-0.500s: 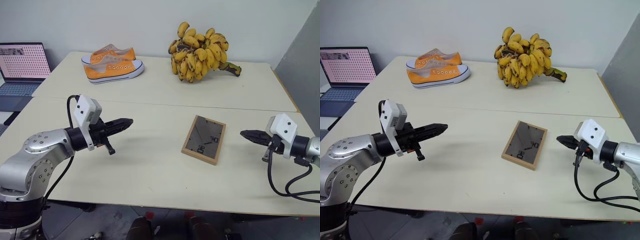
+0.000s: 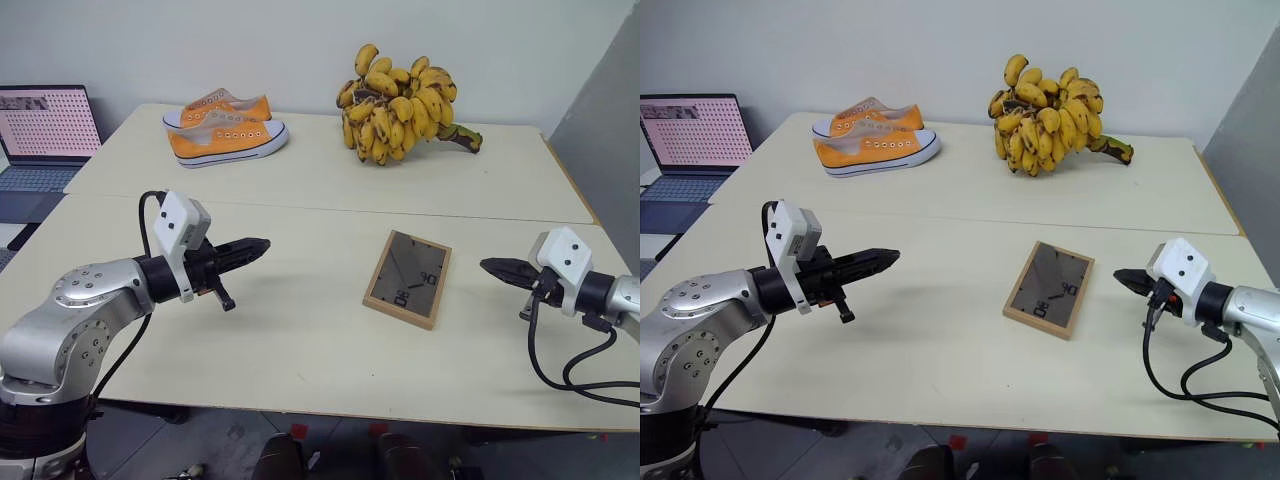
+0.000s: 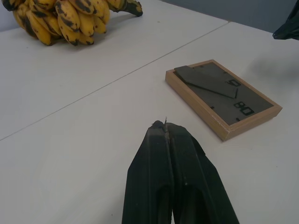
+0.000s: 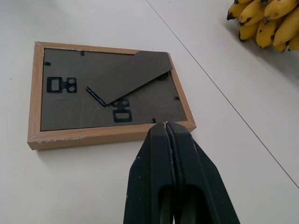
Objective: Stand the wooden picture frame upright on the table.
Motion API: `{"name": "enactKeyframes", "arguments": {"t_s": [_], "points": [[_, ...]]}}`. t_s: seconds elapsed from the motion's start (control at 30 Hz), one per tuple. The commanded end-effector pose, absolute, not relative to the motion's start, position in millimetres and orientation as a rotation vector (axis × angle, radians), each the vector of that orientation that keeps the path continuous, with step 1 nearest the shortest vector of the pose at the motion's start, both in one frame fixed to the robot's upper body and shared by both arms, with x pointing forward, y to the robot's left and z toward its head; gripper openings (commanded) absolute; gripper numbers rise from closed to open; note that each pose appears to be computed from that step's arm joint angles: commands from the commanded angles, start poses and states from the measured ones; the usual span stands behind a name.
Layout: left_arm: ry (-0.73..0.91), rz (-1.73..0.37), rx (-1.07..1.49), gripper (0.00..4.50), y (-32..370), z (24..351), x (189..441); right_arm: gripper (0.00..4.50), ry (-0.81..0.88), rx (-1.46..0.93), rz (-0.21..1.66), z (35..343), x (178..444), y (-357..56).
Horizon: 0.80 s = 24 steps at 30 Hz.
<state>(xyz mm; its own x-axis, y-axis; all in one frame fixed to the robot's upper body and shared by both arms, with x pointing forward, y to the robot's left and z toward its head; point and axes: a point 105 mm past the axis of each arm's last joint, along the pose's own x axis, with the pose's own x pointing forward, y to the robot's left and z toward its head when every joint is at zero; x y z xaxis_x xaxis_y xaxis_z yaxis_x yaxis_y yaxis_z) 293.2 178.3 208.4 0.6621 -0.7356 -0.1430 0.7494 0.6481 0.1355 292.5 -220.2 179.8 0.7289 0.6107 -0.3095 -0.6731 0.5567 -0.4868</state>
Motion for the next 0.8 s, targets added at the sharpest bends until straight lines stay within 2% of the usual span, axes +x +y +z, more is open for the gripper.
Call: {"name": "enactKeyframes", "arguments": {"t_s": [0.03,0.57,0.8], "points": [[0.036,-0.851,0.211,0.00,173.8,217.8,293.1,0.02,0.057,-0.646,0.752,191.7,293.7,-217.1],[0.082,-0.931,0.148,0.00,161.9,206.3,295.4,0.02,0.047,-0.636,0.669,185.2,303.9,-219.9],[0.130,-0.933,0.144,0.00,159.7,185.8,311.9,0.02,0.133,-0.616,0.525,150.6,333.1,-234.3]]}}
